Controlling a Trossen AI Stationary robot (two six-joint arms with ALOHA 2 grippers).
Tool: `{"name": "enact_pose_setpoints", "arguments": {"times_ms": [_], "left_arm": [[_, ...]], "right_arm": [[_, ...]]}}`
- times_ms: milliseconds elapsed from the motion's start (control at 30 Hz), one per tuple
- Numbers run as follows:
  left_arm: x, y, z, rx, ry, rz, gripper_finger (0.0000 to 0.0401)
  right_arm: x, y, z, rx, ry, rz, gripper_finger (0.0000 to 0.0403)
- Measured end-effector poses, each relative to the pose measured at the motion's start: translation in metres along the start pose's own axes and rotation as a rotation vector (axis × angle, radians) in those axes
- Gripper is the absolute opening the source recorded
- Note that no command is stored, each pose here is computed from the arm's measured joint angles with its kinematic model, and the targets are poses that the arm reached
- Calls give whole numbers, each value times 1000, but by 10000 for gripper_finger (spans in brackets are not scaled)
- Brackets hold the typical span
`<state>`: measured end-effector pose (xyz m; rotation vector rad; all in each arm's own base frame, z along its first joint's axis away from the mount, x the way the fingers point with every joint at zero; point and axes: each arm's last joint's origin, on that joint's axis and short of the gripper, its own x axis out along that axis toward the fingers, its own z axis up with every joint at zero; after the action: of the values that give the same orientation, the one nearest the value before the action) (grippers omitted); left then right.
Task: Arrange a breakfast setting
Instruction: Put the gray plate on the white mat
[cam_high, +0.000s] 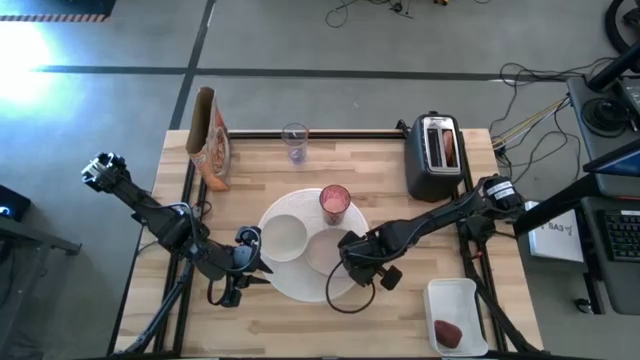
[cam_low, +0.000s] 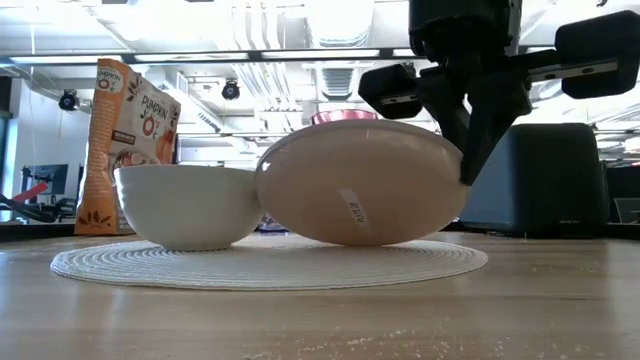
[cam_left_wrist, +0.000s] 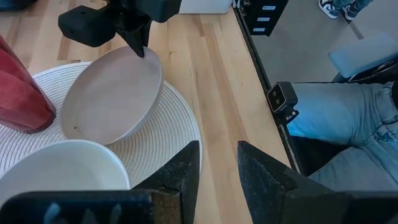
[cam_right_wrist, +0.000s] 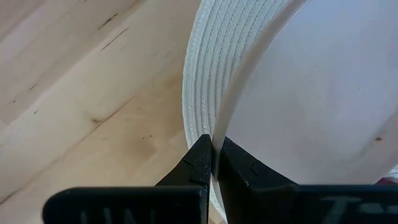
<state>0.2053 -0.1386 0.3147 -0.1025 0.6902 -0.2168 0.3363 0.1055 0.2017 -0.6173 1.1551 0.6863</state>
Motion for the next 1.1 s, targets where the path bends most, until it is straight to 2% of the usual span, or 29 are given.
{"name": "enact_pose_setpoints", "arguments": {"times_ms": [300, 567, 1100], "left_arm": [[0, 0, 0, 0, 0, 0, 91], [0, 0, 0, -8, 1, 0, 91], [0, 0, 0, -11, 2, 0, 91]], "right_arm": [[0, 0, 0, 124, -1, 0, 9], [1, 1, 0, 139, 1, 1, 10], [1, 0, 0, 152, -5, -2, 78]]}}
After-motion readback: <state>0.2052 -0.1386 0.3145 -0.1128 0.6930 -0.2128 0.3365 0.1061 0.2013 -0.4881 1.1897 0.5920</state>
